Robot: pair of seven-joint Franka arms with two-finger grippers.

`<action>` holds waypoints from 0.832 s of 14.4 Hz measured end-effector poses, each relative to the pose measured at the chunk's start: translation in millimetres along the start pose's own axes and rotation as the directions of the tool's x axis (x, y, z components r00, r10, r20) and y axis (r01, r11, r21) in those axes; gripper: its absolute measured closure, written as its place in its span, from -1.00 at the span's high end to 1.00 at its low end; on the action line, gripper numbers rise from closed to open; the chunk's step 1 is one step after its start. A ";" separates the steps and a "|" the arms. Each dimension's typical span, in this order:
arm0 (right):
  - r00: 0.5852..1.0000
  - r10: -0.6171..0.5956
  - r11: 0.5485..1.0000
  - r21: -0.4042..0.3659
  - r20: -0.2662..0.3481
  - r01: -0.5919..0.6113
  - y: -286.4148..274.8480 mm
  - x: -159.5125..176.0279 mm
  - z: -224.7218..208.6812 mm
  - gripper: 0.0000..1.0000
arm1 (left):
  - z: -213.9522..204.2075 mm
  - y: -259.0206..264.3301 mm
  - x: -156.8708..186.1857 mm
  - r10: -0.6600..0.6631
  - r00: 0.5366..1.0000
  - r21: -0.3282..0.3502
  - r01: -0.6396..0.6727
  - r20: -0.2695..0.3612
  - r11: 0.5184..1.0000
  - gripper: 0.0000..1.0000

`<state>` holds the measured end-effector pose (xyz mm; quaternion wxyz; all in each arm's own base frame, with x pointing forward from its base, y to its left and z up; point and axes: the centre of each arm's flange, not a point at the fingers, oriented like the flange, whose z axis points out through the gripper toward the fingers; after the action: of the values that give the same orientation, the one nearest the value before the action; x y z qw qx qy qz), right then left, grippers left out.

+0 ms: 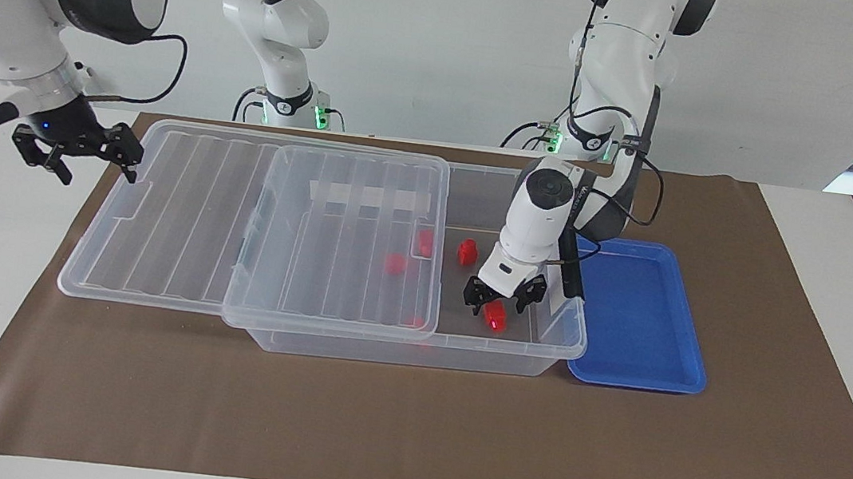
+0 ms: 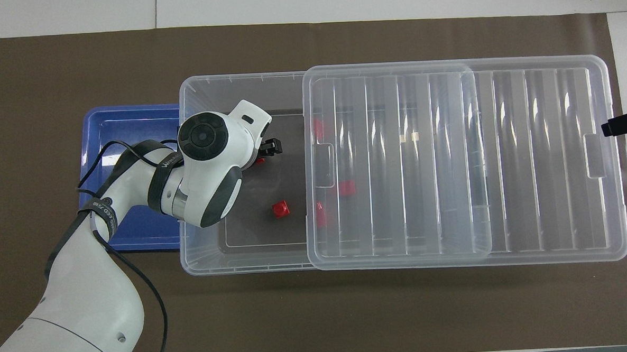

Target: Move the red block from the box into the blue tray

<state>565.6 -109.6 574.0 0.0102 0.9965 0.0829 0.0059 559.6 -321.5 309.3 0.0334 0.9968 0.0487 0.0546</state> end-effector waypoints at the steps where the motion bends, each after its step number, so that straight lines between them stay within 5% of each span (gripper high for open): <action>1: 1.000 0.005 1.000 0.002 0.006 -0.005 -9.8 -0.3 -13.7 1.00 | -1.3 1.1 1.3 -0.013 1.000 -0.011 0.013 -0.015 1.000 0.58; 5: 1.000 0.021 1.000 0.002 0.011 -0.021 -31.2 -3.1 -35.0 1.00 | -3.1 3.7 3.2 -0.054 0.997 -0.044 0.051 -0.054 0.998 -0.31; 8: 1.000 0.024 1.000 0.004 0.018 -0.024 -29.6 -3.7 -31.5 1.00 | -10.3 3.4 4.8 -0.058 0.996 -0.049 0.055 -0.062 0.997 -0.31; 12: 0.999 0.025 1.000 0.007 0.027 -0.025 -29.5 -4.3 -27.4 1.00 | -69.4 -5.3 9.1 -0.072 0.995 -0.049 0.069 -0.076 0.996 -0.31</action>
<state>556.1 -80.6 600.7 0.0078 0.9975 0.0704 -0.0077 560.3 -311.1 378.8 0.0566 0.9905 0.0838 0.0931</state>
